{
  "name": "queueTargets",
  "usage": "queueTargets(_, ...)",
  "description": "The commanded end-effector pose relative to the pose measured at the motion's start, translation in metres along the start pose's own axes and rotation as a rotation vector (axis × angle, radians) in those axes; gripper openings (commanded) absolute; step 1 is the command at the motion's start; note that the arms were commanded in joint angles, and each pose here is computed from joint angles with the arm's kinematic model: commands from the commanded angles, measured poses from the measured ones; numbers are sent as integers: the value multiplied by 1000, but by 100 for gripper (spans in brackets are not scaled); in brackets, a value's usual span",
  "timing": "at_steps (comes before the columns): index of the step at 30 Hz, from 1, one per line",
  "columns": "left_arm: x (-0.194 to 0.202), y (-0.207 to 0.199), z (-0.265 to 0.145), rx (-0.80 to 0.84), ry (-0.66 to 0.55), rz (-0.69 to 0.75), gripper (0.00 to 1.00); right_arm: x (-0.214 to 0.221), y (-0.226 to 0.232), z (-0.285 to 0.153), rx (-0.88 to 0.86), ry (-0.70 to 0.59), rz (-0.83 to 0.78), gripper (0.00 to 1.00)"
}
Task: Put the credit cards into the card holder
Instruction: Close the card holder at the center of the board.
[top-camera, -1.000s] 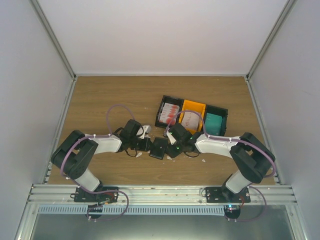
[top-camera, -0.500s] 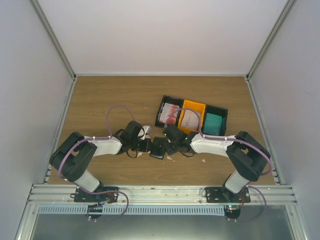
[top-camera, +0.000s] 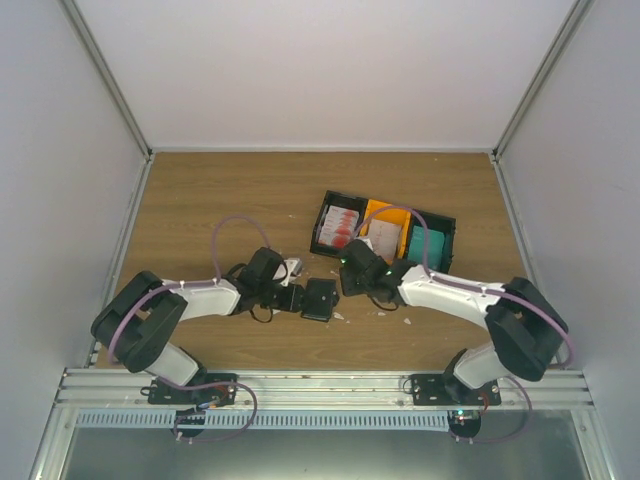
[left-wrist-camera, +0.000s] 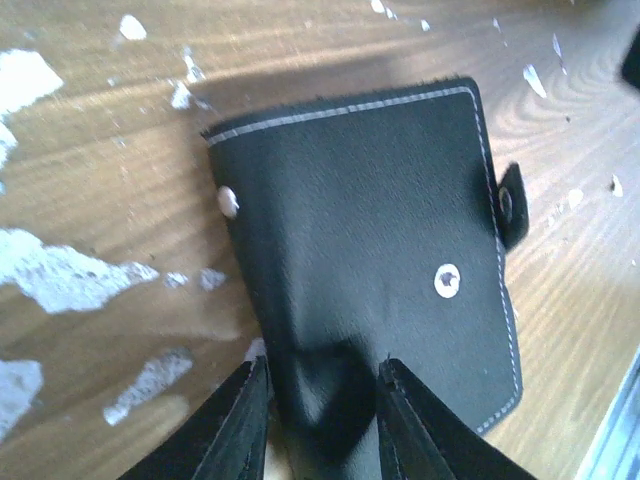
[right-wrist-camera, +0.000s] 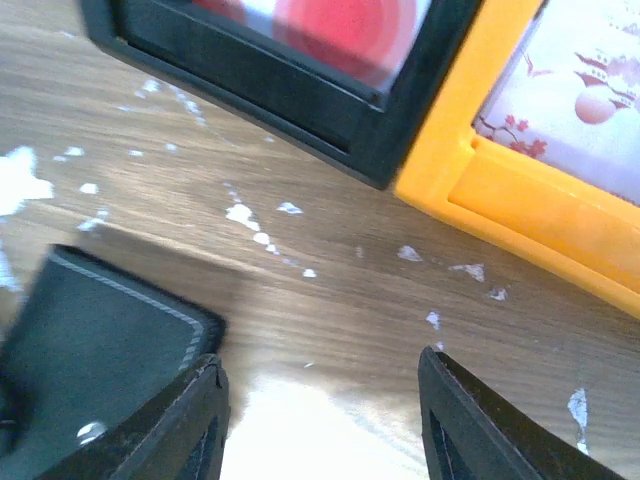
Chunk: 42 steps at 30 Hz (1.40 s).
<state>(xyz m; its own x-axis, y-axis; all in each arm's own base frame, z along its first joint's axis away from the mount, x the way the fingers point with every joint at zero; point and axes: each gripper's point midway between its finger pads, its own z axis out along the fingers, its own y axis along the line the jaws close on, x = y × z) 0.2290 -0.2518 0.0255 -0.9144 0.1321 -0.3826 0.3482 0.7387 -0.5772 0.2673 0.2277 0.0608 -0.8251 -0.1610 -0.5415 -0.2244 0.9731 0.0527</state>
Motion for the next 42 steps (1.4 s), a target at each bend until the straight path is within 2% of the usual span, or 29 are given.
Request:
queueTargets(1,17,-11,-4,61,49,-10,33,-8,17,-22,-161,-1,66,55)
queueTargets(6,28,-20,-3,145,72,-21,34,-12,44,-31,-313,30,68,61)
queueTargets(8,33,-25,-2,198,82,-31,33,-13,48,-29,-322,46,63,61)
queueTargets(15,39,-44,-2,352,84,-53,33,-9,37,-11,-128,90,7,64)
queueTargets(19,31,-31,1,285,20,-113,32,-2,44,-3,-131,132,-54,64)
queueTargets(24,15,-14,-12,171,-121,-166,35,11,69,5,-157,198,-170,63)
queueTargets(31,2,0,-29,81,-250,-212,44,16,36,12,65,216,-157,43)
queueTargets(35,0,1,-30,79,-257,-211,44,15,31,9,92,217,-151,29)
queueTargets(42,2,-1,-27,90,-240,-202,43,7,39,4,62,197,-125,17)
